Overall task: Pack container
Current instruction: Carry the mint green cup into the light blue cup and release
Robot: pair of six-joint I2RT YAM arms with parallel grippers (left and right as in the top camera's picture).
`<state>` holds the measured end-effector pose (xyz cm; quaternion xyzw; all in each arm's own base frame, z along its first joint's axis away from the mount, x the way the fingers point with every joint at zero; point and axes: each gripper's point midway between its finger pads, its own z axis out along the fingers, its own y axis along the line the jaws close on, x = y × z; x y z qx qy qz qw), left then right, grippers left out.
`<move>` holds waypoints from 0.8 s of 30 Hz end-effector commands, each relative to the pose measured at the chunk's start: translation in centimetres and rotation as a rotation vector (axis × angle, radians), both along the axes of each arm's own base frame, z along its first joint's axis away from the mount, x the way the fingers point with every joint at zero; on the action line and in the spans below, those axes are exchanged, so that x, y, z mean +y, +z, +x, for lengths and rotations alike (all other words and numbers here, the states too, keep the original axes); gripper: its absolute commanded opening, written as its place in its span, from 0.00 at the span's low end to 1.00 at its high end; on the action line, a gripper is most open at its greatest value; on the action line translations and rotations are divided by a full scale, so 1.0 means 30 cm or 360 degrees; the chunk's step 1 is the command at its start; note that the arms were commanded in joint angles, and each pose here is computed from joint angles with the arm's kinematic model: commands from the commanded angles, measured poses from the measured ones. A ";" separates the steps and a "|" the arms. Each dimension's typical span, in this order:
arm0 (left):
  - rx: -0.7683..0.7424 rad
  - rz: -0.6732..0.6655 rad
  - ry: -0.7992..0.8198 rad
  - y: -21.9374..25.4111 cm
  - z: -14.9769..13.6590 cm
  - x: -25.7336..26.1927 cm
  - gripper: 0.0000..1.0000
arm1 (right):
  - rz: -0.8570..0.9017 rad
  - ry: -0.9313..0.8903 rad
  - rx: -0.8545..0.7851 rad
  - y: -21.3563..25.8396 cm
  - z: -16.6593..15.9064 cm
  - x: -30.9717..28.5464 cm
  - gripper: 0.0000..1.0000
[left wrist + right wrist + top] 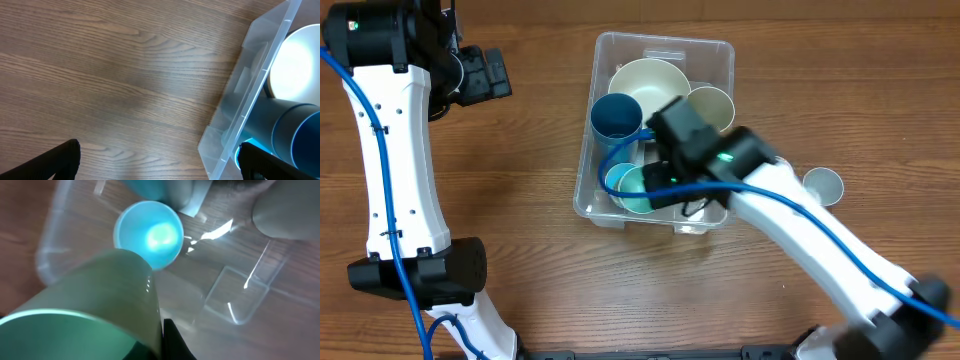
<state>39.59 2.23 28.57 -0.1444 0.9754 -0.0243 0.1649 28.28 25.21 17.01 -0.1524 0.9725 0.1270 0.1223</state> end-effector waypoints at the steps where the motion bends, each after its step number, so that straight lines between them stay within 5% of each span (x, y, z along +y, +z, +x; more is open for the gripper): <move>1: -0.0014 0.0020 -0.0030 0.011 -0.002 -0.001 1.00 | -0.0145 -0.0035 -0.0026 -0.092 0.068 -0.003 0.04; 24: -0.0015 0.0020 -0.0030 0.011 -0.002 -0.001 1.00 | -0.0031 -0.0039 -0.0154 -0.042 0.117 0.040 0.04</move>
